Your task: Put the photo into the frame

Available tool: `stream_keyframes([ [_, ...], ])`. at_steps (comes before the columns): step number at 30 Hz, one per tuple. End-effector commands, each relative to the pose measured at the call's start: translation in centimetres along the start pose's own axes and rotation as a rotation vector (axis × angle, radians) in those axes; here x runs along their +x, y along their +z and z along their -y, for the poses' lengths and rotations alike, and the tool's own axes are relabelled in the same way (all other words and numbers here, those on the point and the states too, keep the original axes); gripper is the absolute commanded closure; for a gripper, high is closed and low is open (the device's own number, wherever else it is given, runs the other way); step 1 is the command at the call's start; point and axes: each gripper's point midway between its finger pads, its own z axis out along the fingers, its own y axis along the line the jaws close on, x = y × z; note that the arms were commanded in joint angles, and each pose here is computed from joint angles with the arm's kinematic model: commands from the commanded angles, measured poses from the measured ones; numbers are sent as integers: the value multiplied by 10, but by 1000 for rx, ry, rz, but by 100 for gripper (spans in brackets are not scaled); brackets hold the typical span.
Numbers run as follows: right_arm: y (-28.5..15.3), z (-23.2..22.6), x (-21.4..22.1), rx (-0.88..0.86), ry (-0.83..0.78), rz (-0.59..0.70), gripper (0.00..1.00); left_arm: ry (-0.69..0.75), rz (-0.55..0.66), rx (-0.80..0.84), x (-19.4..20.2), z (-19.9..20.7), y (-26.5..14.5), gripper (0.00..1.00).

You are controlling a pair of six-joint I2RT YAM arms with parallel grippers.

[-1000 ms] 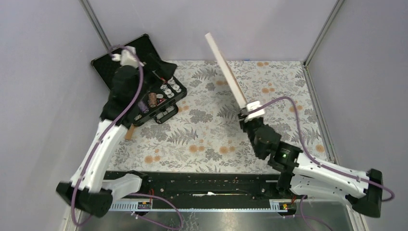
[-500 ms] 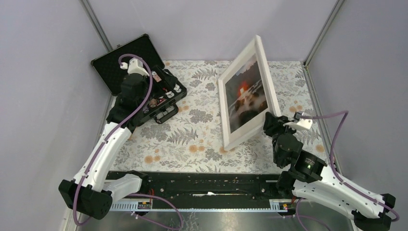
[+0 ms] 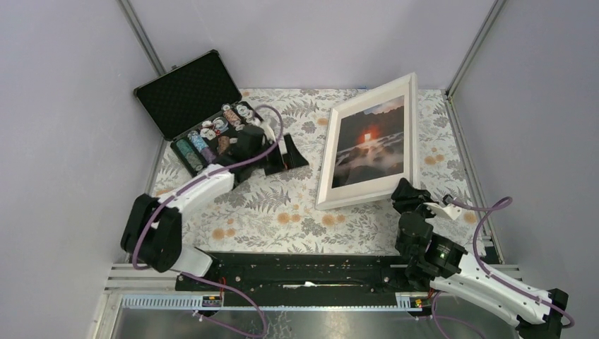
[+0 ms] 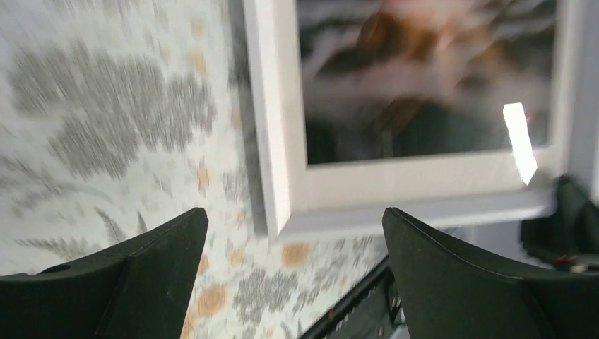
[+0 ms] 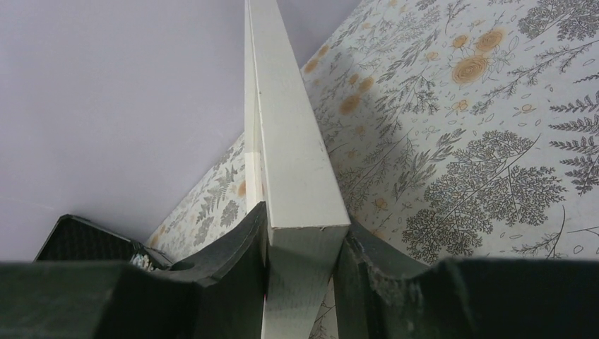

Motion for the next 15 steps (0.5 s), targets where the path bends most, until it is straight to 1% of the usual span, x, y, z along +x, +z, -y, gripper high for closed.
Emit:
stream_keyframes([
  [1,0,58,2,116,-385,57,73,-38,-82,128,41,13,16,2],
  [4,0,57,3,106,-371,42,47,-68,-96,142,49,10,23,2],
  [6,-1,51,-1,98,-369,34,28,-65,-101,137,50,8,26,2],
  [9,-3,34,-21,89,-360,19,2,-59,-108,129,50,7,29,2],
  [12,-6,22,-47,112,-366,10,0,-50,-117,114,51,3,33,2],
  [15,-7,0,-56,94,-472,-30,0,-60,-138,102,55,-2,39,2],
])
